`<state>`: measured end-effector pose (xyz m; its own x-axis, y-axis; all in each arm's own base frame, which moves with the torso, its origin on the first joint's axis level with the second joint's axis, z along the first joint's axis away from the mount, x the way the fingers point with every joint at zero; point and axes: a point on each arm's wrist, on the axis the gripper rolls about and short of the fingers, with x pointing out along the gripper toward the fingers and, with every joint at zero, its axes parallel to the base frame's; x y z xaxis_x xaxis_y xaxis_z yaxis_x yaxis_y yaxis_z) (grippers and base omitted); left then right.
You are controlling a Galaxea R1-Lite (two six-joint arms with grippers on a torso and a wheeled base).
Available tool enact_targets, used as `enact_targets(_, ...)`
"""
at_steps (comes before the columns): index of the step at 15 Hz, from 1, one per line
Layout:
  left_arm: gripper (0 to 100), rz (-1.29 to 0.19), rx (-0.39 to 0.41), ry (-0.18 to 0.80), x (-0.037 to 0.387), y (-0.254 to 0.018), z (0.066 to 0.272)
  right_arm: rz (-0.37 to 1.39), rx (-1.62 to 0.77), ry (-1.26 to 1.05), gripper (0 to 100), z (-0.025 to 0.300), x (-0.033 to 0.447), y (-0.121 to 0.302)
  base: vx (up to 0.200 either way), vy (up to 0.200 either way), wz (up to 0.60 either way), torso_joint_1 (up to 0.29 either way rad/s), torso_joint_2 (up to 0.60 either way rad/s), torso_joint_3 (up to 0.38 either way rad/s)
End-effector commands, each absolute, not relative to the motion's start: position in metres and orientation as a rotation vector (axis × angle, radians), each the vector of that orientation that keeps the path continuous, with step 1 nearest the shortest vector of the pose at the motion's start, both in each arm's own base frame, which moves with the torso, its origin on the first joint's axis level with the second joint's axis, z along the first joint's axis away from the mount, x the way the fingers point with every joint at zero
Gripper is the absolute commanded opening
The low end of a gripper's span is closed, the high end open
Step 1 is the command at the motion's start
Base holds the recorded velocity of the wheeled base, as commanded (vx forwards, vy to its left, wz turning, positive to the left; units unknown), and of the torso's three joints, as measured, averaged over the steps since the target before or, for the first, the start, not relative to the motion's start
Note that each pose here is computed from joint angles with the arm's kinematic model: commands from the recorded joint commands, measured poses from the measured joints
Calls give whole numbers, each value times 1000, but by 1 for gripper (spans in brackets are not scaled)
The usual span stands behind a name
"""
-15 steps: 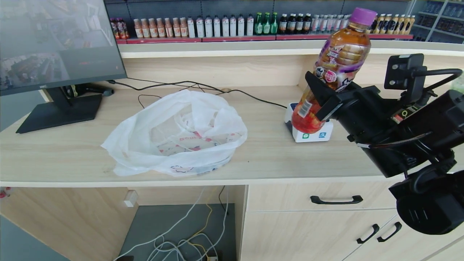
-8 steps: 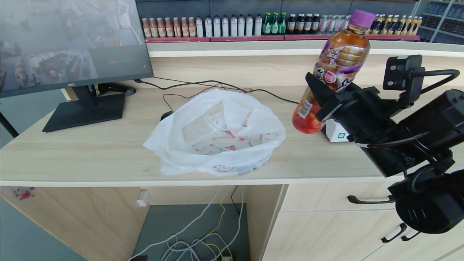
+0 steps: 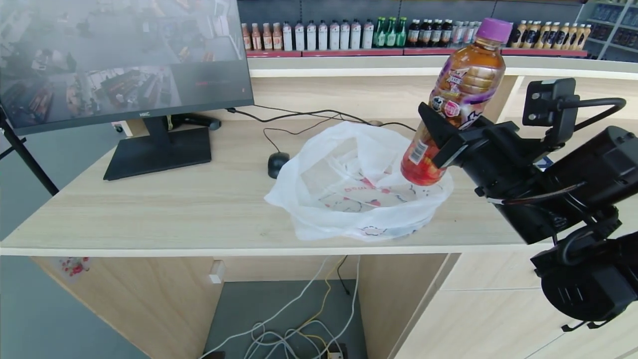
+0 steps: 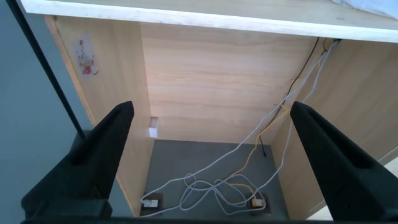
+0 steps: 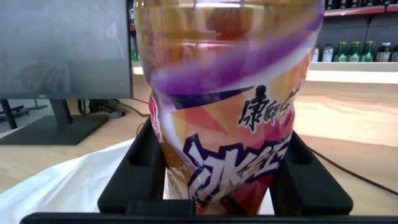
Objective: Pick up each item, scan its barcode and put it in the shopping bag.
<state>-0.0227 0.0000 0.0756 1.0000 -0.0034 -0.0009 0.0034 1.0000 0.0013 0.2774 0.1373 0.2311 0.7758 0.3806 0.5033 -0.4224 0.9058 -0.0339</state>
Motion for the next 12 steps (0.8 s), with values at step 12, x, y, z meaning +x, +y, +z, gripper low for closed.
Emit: enact_targets(12, 100, -3, 5, 2, -23, 0, 76, 509, 111, -524, 0, 240, 259, 186, 0, 0, 0, 0, 0, 0)
